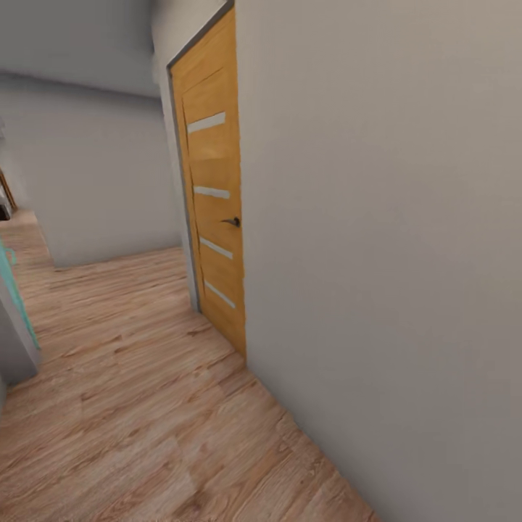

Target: Move the two storage containers from the living room to the garage. In the garage, place one container on the floor and stack the other container on top of it (either order is fine).

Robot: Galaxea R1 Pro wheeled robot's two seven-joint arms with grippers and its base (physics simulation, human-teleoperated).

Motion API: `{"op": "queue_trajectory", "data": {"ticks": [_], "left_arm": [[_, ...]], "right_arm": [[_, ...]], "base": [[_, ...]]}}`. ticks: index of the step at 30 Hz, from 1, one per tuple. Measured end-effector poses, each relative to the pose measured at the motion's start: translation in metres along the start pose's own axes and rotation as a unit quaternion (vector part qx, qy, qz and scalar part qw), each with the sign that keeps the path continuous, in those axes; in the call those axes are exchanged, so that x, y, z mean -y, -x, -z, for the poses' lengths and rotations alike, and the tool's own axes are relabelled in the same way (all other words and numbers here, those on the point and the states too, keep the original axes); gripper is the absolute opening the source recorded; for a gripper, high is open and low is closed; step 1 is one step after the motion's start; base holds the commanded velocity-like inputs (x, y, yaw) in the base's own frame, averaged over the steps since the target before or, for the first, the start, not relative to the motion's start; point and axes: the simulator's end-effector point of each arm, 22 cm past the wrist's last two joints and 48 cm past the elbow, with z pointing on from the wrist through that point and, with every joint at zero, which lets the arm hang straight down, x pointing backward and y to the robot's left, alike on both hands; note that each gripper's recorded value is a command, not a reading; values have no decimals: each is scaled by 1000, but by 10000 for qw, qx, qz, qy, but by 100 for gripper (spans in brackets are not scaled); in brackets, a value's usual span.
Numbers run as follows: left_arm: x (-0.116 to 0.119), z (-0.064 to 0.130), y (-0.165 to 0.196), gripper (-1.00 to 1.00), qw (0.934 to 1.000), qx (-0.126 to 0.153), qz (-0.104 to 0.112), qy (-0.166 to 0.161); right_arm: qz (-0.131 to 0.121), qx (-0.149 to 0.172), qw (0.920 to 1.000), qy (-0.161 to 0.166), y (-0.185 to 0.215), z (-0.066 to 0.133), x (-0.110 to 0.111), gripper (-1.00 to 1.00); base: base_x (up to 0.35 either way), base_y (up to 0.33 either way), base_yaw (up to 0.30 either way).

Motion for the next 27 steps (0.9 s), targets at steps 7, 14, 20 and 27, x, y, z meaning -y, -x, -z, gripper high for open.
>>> {"op": "queue_trajectory", "data": {"ticks": [7, 14, 20, 27], "left_arm": [[-1, 0, 0, 100, 10000, -1, 1, 4], [-1, 0, 0, 100, 10000, -3, 3, 5], [-1, 0, 0, 100, 10000, 0, 2, 9], [-1, 0, 0, 100, 10000, -1, -2, 11]], "right_arm": [[5, -12, 10000, 20, 0, 0, -3, 100], [1, -6, 10000, 4, 0, 0, -1, 100], [6, -2, 10000, 4, 0, 0, -1, 100], [0, 5, 10000, -8, 0, 0, 1, 100]], "base": [[256, 0, 300], [122, 0, 300], [162, 0, 300], [185, 0, 300]]}}
